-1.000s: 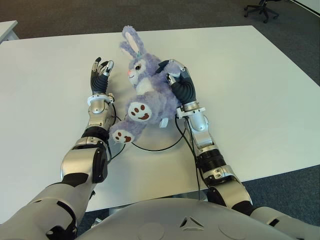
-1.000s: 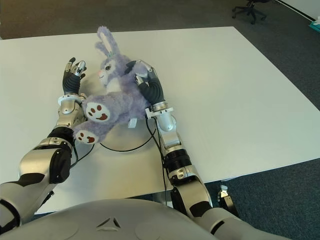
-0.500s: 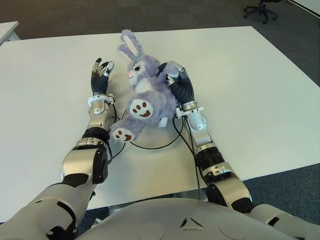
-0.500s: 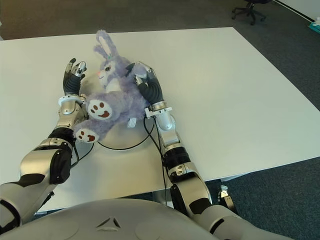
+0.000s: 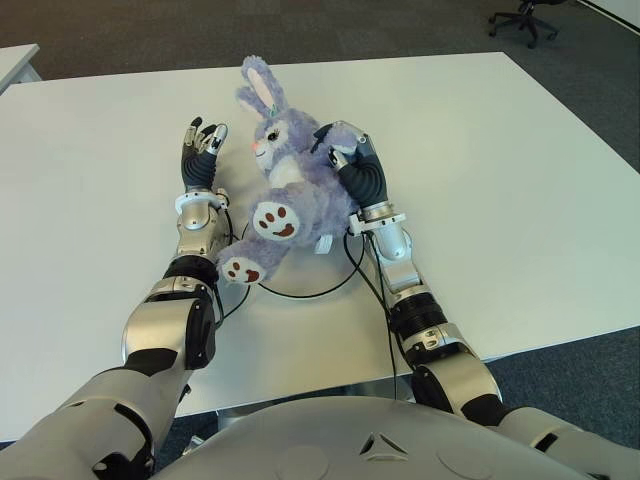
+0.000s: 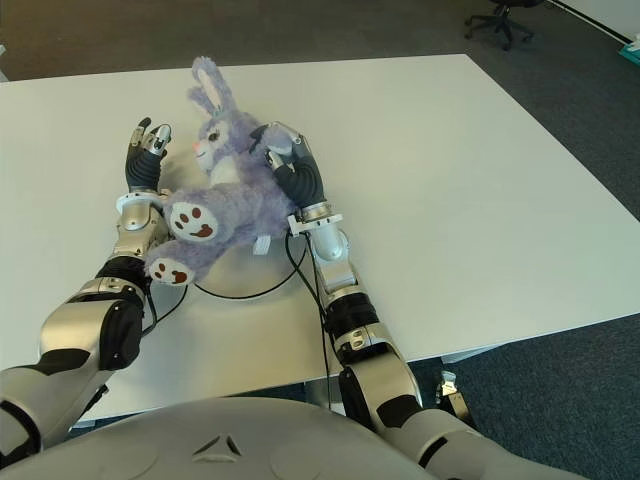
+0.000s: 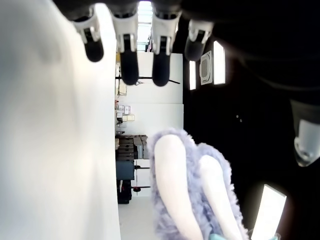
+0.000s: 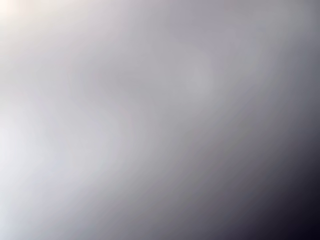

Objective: Put the doll into the plate.

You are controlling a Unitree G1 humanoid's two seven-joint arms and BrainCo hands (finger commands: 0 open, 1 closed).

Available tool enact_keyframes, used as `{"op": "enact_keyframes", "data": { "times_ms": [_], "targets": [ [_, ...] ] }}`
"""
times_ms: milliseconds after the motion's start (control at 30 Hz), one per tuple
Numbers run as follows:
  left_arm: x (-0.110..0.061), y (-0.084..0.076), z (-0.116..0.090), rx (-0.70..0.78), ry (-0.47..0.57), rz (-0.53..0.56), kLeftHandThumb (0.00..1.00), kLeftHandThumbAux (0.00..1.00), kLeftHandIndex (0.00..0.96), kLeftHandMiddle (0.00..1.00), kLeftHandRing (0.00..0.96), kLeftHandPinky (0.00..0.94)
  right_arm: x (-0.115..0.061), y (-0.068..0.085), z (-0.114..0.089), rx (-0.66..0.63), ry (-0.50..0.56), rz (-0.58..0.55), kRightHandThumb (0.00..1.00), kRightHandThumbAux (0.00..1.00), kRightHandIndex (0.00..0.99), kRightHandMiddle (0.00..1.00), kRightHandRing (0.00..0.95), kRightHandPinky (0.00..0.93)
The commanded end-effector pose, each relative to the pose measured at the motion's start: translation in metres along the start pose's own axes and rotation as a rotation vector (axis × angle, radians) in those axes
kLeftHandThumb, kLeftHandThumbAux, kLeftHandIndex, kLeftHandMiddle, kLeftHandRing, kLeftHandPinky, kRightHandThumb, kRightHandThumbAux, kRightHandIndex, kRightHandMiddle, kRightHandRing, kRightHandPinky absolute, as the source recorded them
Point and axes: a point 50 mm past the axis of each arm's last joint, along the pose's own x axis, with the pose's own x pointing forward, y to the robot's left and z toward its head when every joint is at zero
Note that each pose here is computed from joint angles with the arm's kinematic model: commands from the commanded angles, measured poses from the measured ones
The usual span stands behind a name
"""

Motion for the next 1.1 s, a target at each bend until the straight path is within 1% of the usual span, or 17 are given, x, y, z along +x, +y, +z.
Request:
{"op": "enact_keyframes", "data": {
  "times_ms": [33, 267, 300, 400, 467, 500, 533, 567, 700, 733, 767, 800, 933, 1100],
  "targets": [
    [-0.0307, 0.0047, -0.0509, 0.028, 0.213, 0.003, 0.0, 0.462, 0.043, 0.179, 0.167, 0.12, -0.0546, 0.0051, -0.0402, 0.006, 0.24, -0.004, 0.951, 0.657, 0.378, 0.546, 0.482, 0.694],
    [-0.0311, 0.0043, -0.051, 0.027, 0.21, 0.005, 0.0, 0.471, 0.05, 0.191, 0.178, 0.106, -0.0559, 0.0057, -0.0398, 0.007, 0.235, -0.006, 0.951, 0.656, 0.379, 0.547, 0.482, 0.694],
    [-0.0311, 0.0043, -0.0509, 0.028, 0.209, 0.004, 0.0, 0.468, 0.051, 0.192, 0.176, 0.082, -0.056, 0.0058, -0.0397, 0.007, 0.234, -0.006, 0.951, 0.656, 0.379, 0.546, 0.482, 0.692],
    [-0.0312, 0.0038, -0.051, 0.029, 0.209, 0.002, 0.0, 0.466, 0.053, 0.193, 0.175, 0.063, -0.0564, 0.0055, -0.0398, 0.006, 0.232, -0.005, 0.951, 0.656, 0.379, 0.545, 0.482, 0.69],
    [-0.0312, 0.0036, -0.0509, 0.029, 0.209, 0.001, 0.0, 0.464, 0.046, 0.189, 0.172, 0.086, -0.0564, 0.0055, -0.0396, 0.006, 0.229, -0.002, 0.947, 0.665, 0.351, 0.503, 0.597, 0.664],
    [-0.0311, 0.0036, -0.051, 0.029, 0.21, 0.001, 0.0, 0.465, 0.045, 0.19, 0.177, 0.116, -0.0564, 0.0055, -0.0395, 0.007, 0.228, -0.001, 0.946, 0.666, 0.348, 0.495, 0.607, 0.652],
    [-0.0309, 0.0036, -0.051, 0.028, 0.212, 0.002, 0.0, 0.465, 0.045, 0.191, 0.178, 0.121, -0.0564, 0.0056, -0.0391, 0.011, 0.224, 0.005, 0.945, 0.667, 0.347, 0.494, 0.609, 0.649],
    [-0.0308, 0.0036, -0.051, 0.028, 0.214, 0.002, 0.0, 0.465, 0.044, 0.191, 0.184, 0.138, -0.0565, 0.0056, -0.0389, 0.014, 0.221, 0.009, 0.944, 0.667, 0.348, 0.485, 0.605, 0.638],
    [-0.0306, 0.0037, -0.051, 0.027, 0.215, 0.001, 0.0, 0.464, 0.042, 0.189, 0.186, 0.146, -0.0566, 0.0058, -0.0386, 0.04, 0.216, 0.026, 0.944, 0.668, 0.349, 0.478, 0.6, 0.616],
    [-0.0308, 0.0035, -0.0511, 0.026, 0.215, 0.001, 0.0, 0.463, 0.039, 0.188, 0.187, 0.149, -0.0569, 0.0056, -0.0385, 0.055, 0.216, 0.029, 0.943, 0.668, 0.348, 0.474, 0.594, 0.573],
    [-0.0309, 0.0034, -0.0512, 0.025, 0.215, 0.002, 0.0, 0.463, 0.038, 0.189, 0.191, 0.167, -0.0572, 0.0055, -0.0384, 0.066, 0.215, 0.032, 0.986, 0.672, 0.342, 0.465, 0.568, 0.474],
    [-0.0309, 0.0033, -0.0512, 0.024, 0.215, 0.002, 0.0, 0.463, 0.037, 0.19, 0.192, 0.172, -0.0574, 0.0053, -0.0384, 0.076, 0.215, 0.032, 0.996, 0.673, 0.341, 0.462, 0.561, 0.449],
    [-0.0311, 0.0034, -0.0514, 0.019, 0.215, 0.005, 0.0, 0.462, 0.045, 0.198, 0.194, 0.137, -0.0575, 0.0051, -0.0384, 0.095, 0.217, 0.03, 1.0, 0.673, 0.34, 0.459, 0.538, 0.449],
    [-0.0314, 0.0034, -0.0519, 0.019, 0.217, 0.009, 0.0, 0.464, 0.057, 0.196, 0.182, 0.104, -0.058, 0.0045, -0.0383, 0.091, 0.22, 0.028, 1.0, 0.67, 0.344, 0.467, 0.498, 0.497]
  ]
}}
